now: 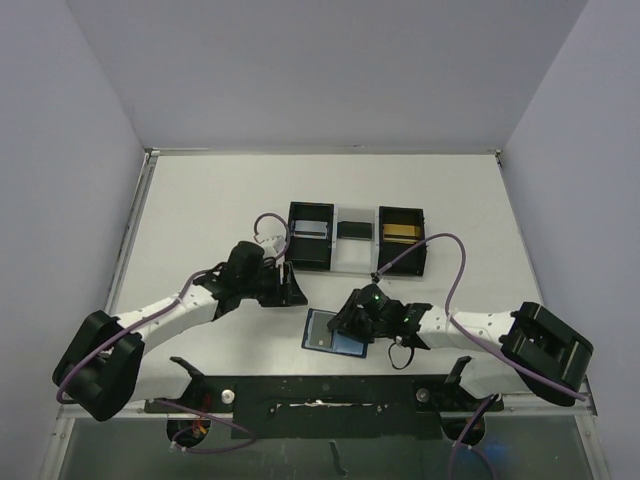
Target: Take the credit cards out of the card holder
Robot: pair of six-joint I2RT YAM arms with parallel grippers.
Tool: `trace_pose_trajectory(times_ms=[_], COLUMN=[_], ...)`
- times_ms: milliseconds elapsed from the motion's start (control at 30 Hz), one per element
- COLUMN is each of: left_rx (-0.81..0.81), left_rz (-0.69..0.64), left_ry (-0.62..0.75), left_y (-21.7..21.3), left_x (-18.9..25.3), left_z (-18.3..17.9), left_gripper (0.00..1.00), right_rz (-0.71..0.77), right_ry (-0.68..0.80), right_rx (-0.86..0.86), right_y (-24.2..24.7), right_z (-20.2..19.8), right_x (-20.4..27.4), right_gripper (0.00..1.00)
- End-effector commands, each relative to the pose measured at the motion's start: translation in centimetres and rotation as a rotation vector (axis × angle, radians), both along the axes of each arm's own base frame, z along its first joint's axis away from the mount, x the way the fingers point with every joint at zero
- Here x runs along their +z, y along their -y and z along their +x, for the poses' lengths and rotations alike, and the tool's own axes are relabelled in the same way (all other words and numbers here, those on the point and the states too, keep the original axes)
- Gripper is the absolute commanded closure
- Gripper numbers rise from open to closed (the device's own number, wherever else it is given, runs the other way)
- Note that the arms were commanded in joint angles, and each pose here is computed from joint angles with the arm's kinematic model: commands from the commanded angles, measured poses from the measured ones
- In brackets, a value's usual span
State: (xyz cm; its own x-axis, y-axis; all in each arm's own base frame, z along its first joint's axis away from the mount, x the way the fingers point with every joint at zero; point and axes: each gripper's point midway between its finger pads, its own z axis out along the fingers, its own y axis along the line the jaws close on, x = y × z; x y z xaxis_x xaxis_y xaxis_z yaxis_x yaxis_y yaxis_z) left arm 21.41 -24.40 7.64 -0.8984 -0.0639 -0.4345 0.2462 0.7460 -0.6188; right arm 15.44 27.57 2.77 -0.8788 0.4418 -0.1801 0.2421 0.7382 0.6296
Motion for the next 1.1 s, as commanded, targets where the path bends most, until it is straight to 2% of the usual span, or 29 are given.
trace_pose_trajectory(times_ms=[0, 100, 333, 433, 567, 700, 867, 1067], left_rx=[-0.008, -0.039, -0.065, -0.071, -0.09, -0.062, -0.053, -0.027], left_rz=[-0.117, -0.132, -0.13, -0.127, -0.096, 0.006, 0.036, 0.076], left_ry=[0.001, -0.019, -0.068, -0.083, -0.111, -0.148, -0.17, -0.175], left_y=[2.2, 3.0, 4.6, 4.9, 5.0, 3.9, 3.0, 2.2], left_x=[0.9, 0.5, -0.7, -1.0, -2.1, -4.3, -5.6, -6.4], left_z=[-0.8, -1.6, -2.5, -2.7, -3.4, -3.9, -4.8, -4.9], left_gripper=[0.5, 0.54, 0.72, 0.73, 0.74, 0.78, 0.79, 0.81], right_rz=[0.065, 0.089, 0.06, 0.104, 0.09, 0.079, 0.088, 0.09], right_ry=[-0.006, -0.032, -0.073, -0.078, -0.078, -0.073, -0.057, -0.046], right_rx=[-0.023, -0.014, -0.023, -0.011, 0.005, 0.009, 0.026, 0.051], right_y=[-0.2, -0.4, 0.3, -0.2, -0.2, -0.1, -0.7, -1.1], right_z=[0.2, -0.1, -0.4, -0.7, -0.7, -0.5, -0.1, 0.1], right_x=[-0.1, -0.7, -2.1, -2.3, -2.3, -2.1, -1.6, -1.3], right_gripper=[0.66, 0.72, 0.74, 0.77, 0.78, 0.76, 0.74, 0.79])
